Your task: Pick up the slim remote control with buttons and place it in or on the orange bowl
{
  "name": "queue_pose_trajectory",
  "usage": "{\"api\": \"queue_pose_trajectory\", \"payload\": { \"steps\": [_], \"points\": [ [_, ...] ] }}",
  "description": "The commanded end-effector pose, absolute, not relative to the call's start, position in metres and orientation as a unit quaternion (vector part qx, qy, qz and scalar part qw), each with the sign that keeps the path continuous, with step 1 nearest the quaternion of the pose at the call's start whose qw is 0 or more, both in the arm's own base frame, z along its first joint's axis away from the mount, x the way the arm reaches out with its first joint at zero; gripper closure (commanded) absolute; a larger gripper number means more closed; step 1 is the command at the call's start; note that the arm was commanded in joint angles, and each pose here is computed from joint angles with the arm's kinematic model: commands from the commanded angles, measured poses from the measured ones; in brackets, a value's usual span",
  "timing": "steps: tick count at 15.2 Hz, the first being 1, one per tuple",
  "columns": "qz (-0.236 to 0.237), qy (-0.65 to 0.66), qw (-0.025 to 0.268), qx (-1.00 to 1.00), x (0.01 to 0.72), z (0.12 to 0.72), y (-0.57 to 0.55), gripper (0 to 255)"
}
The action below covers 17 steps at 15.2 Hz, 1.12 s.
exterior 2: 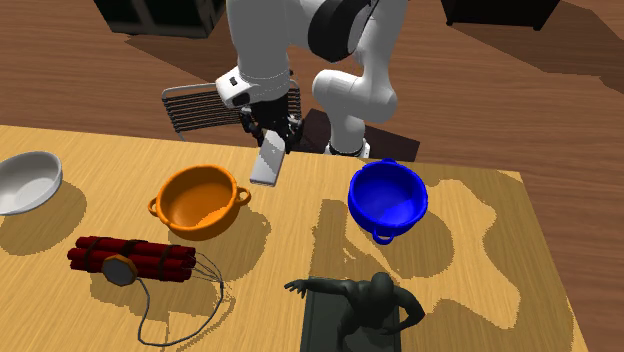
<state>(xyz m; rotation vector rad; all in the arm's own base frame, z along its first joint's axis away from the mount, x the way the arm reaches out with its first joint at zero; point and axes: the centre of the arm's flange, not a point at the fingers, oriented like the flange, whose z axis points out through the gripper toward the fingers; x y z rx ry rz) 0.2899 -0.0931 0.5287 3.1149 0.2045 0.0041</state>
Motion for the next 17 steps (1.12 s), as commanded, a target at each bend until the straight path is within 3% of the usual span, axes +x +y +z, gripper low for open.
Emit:
{"api": "queue_pose_trajectory", "payload": {
  "steps": [1, 17],
  "points": [
    [0.001, 0.065, 0.010, 0.998, 0.289, 0.540, -0.092, 255],
    [0.001, 0.065, 0.010, 0.998, 0.448, 0.541, -0.224, 255]
  ]
}}
